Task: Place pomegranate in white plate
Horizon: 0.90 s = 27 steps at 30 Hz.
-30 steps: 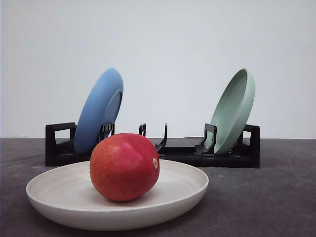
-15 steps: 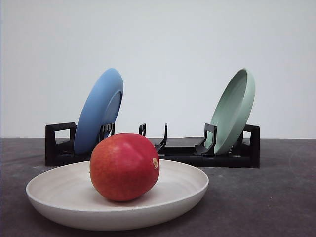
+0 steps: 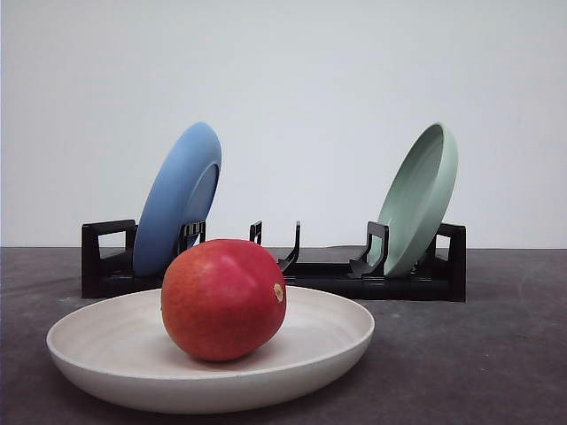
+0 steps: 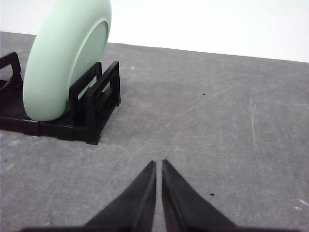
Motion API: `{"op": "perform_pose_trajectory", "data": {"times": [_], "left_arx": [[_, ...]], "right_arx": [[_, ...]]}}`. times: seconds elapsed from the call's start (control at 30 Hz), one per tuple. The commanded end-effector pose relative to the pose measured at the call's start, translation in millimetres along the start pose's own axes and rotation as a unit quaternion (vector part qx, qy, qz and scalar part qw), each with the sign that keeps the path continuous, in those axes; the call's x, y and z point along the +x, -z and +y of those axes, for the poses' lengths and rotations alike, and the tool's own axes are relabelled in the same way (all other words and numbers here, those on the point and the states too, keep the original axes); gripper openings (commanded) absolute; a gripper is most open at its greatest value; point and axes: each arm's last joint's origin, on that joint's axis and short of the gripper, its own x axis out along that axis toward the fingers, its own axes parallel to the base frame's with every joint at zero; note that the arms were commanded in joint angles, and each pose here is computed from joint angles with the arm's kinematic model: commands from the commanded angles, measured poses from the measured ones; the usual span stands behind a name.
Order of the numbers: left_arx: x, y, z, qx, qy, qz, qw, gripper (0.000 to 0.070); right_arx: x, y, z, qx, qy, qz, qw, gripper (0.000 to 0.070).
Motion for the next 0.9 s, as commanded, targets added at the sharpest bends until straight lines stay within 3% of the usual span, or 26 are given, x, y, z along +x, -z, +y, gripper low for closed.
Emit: {"op": "perform_pose_trajectory", "data": {"times": [0.0,0.87], "left_arx": [[0.9,3.6,0.6,-0.001,-0.003,0.006,1.000,0.0000],[0.9,3.6,0.6,-0.001,-0.003,0.006,1.000,0.0000]], "right_arx": [[0.4,0.5,-0.1,0.005,0.001,-0.003,1.000,0.0016],[0.4,0.5,-0.1,0.005,0.001,-0.003,1.000,0.0016]]}}
